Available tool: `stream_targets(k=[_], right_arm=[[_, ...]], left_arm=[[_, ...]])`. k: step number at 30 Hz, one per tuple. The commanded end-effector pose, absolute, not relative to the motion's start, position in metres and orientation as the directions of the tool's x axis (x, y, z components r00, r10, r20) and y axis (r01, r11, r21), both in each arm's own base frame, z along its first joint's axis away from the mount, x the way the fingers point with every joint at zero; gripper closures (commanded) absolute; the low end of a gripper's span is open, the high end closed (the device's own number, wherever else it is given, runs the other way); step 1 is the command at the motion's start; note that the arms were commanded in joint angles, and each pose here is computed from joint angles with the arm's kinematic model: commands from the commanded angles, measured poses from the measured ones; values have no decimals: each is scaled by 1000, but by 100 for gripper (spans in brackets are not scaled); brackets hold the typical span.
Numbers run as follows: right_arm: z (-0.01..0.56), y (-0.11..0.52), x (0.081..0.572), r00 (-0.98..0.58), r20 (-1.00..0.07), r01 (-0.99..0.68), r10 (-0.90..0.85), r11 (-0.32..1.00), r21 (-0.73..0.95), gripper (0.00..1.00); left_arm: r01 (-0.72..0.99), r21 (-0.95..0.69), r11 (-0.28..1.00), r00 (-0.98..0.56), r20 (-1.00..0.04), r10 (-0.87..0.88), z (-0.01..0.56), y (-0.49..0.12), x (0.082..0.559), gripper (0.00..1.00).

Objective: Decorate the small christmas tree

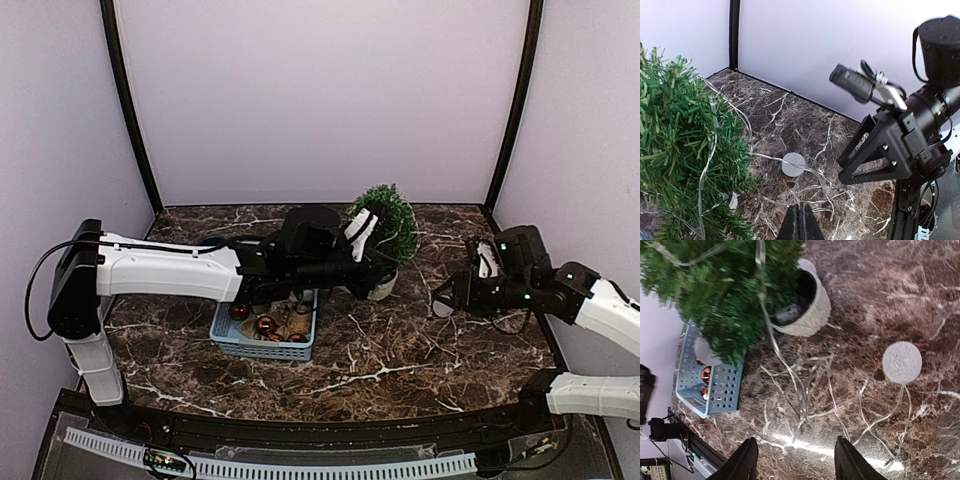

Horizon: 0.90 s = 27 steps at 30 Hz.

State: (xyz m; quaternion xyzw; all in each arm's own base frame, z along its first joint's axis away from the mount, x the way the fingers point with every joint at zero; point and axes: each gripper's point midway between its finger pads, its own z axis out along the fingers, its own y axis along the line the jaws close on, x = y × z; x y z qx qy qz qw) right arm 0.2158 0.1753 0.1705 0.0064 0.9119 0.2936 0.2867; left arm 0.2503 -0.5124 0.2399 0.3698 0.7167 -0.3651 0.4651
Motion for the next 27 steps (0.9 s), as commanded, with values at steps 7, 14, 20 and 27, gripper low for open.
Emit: stream_targets(k=[7, 14, 20, 27], right_arm=[[127, 123, 223, -810, -511, 93, 288, 923, 373, 38], [76, 99, 229, -838, -441, 189, 321, 929, 317, 44], [71, 104, 251, -838, -449, 176, 310, 933, 315, 42], [57, 97, 269, -843, -456, 195, 285, 952, 235, 51]], left_arm=[[857, -256, 447, -355, -923, 151, 262, -504, 242, 78], [842, -309, 443, -402, -906, 133, 267, -492, 233, 62], [821, -313, 477, -417, -900, 127, 271, -474, 230, 58], [802, -315, 508, -428, -896, 121, 269, -459, 229, 58]])
